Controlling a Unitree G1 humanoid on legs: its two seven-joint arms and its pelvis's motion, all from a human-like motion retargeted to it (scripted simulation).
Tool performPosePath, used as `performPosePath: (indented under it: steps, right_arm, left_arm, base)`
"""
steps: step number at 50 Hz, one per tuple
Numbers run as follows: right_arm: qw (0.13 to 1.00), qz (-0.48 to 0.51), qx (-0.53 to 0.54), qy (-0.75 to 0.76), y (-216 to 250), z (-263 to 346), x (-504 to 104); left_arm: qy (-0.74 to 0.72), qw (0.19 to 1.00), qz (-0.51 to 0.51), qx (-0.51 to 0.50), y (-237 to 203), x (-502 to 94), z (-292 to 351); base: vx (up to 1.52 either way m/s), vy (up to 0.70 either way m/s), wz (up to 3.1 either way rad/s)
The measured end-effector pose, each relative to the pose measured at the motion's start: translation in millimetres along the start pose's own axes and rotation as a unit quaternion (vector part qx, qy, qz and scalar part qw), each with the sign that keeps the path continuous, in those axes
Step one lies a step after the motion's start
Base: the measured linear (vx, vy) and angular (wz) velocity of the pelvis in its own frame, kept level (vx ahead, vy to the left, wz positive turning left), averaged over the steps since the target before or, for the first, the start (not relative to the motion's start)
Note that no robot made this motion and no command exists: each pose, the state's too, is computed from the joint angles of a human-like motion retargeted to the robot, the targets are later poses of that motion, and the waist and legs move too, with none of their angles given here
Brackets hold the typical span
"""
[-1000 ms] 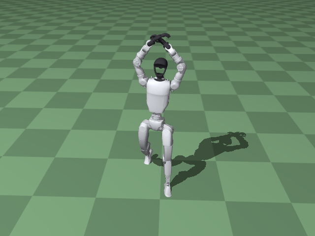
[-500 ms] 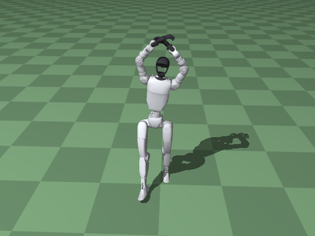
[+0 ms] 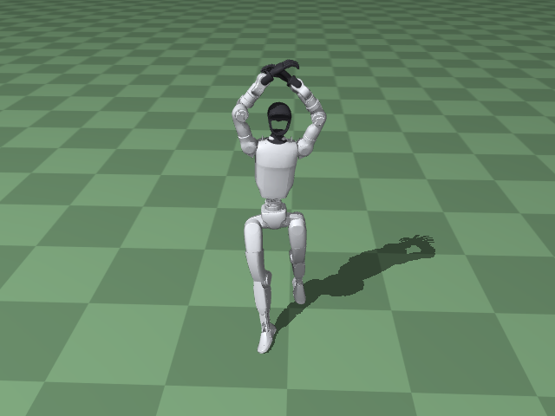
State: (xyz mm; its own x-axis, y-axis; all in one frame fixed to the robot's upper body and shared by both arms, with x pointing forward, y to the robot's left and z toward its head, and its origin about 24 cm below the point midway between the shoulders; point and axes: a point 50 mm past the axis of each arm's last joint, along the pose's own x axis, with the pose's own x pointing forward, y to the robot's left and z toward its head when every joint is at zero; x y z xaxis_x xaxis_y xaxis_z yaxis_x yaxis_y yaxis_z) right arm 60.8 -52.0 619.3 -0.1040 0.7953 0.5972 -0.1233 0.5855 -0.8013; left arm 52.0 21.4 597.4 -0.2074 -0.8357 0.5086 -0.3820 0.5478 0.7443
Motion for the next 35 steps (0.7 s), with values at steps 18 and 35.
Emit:
performPosePath:
  steps: [18, 35]
  right_arm:
    - [0.998, -0.019, 0.056, 0.002, -15.9, 0.2, -13.4]
    - [0.999, -0.018, 0.019, -0.018, -15.0, 4.6, -12.5]
  left_arm:
    - [0.002, 1.000, 0.017, -0.016, -5.0, 14.5, 7.8]
    - [-0.011, 1.000, -0.009, -0.021, -6.5, 14.7, 10.7]
  base:
    - [0.46, -0.13, -0.31]
    - [0.26, 0.08, -0.49]
